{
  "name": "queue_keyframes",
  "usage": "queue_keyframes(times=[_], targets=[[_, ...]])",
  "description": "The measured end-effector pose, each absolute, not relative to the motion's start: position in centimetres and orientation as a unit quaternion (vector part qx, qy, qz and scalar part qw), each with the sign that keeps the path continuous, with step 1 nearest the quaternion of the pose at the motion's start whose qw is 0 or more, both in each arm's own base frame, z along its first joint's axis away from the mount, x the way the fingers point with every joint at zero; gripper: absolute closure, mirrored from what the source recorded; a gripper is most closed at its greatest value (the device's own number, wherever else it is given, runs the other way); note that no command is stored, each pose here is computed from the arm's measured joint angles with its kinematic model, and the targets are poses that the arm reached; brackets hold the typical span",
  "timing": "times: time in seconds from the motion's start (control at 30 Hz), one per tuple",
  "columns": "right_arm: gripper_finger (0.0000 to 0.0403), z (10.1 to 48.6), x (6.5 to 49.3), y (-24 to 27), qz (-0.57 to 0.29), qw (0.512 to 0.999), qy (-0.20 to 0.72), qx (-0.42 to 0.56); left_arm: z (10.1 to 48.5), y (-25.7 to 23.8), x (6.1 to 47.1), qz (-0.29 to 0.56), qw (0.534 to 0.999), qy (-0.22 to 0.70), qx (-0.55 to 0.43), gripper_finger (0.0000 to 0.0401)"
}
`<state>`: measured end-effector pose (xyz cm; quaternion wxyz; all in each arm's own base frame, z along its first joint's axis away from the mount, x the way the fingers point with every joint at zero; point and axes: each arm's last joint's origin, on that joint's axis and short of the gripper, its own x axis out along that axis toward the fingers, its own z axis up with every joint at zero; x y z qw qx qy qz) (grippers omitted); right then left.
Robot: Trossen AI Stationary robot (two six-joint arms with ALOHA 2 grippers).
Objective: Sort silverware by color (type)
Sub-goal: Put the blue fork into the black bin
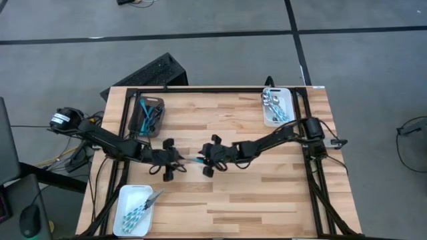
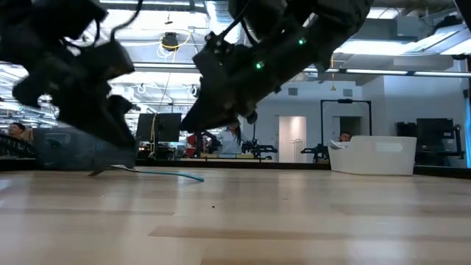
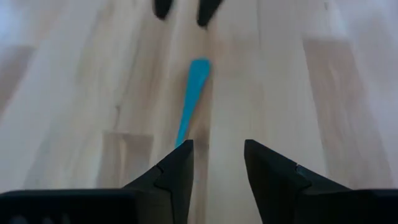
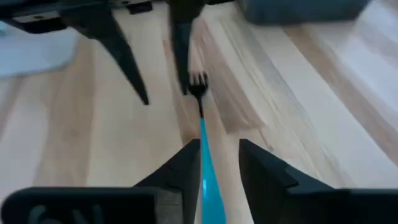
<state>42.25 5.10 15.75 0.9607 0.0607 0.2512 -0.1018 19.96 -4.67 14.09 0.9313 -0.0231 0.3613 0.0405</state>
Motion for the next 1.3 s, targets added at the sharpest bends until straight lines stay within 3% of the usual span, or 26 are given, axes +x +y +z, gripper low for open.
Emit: queue_keyframes(times=[0.33, 0.6, 0.77, 0.9, 1.1, 1.3], targets=[[0.027, 15.8, 42.0, 6.6, -0.094, 0.957, 0.264, 0.072, 10.4, -3.4, 21.3, 0.136, 0.898, 0.416, 0.04, 0.0289], [0.0289, 16.5, 41.3, 7.0, -0.108, 0.951, 0.284, 0.065, 9.6, -2.5, 21.8, 0.139, 0.895, 0.424, 0.016, 0.0386], [0.0307, 19.0, 39.6, 6.8, -0.177, 0.936, 0.298, 0.055, 11.4, -1.5, 21.3, 0.165, 0.904, 0.393, -0.018, 0.0393], [0.0315, 21.5, 38.1, 6.7, -0.192, 0.934, 0.298, 0.037, 15.6, 1.2, 20.3, 0.265, 0.917, 0.294, -0.042, 0.04], [0.0316, 23.6, 36.7, 5.9, -0.231, 0.928, 0.291, 0.009, 20.9, 5.1, 16.3, 0.394, 0.902, 0.167, -0.064, 0.0401], [0.0316, 22.7, 36.9, 5.3, -0.254, 0.919, 0.301, 0.014, 20.7, 7.3, 11.5, 0.556, 0.804, 0.197, -0.081, 0.0401]])
